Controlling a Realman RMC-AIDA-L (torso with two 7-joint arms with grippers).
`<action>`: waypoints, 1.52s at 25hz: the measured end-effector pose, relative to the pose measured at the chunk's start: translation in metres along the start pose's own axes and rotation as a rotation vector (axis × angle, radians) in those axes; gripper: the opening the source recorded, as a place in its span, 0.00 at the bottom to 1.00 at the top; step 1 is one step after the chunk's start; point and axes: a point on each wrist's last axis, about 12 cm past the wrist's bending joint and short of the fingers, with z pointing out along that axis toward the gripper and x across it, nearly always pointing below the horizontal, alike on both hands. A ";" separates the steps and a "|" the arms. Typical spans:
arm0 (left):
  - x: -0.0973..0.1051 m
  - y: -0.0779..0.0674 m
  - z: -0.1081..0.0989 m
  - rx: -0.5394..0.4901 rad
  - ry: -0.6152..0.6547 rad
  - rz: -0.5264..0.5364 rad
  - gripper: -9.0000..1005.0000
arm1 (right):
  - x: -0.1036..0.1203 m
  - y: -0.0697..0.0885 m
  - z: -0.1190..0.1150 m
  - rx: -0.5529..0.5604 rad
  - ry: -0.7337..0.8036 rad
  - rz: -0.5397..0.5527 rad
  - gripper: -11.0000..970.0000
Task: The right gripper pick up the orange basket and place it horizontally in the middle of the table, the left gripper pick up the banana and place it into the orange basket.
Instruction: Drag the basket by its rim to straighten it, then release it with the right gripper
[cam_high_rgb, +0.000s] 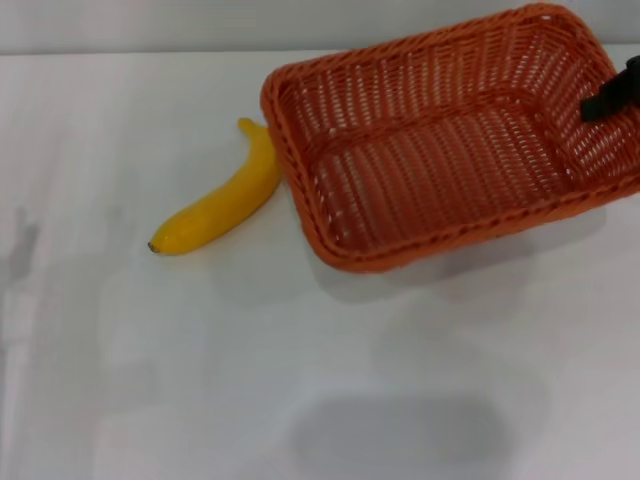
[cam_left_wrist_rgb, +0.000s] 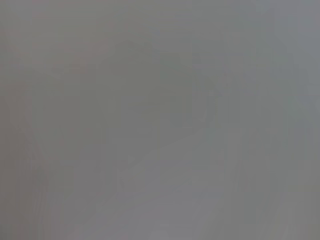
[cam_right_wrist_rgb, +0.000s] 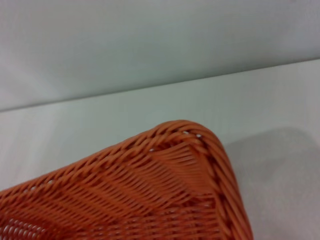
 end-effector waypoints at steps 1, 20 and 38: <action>0.000 0.000 0.000 0.000 -0.001 0.000 0.87 | 0.004 0.000 0.001 0.006 -0.010 0.006 0.14; -0.004 0.004 0.006 -0.012 -0.024 0.016 0.87 | 0.044 0.007 0.046 0.046 -0.034 0.035 0.14; -0.008 0.013 0.011 -0.022 -0.040 0.006 0.87 | 0.044 0.035 0.063 -0.112 -0.048 0.010 0.14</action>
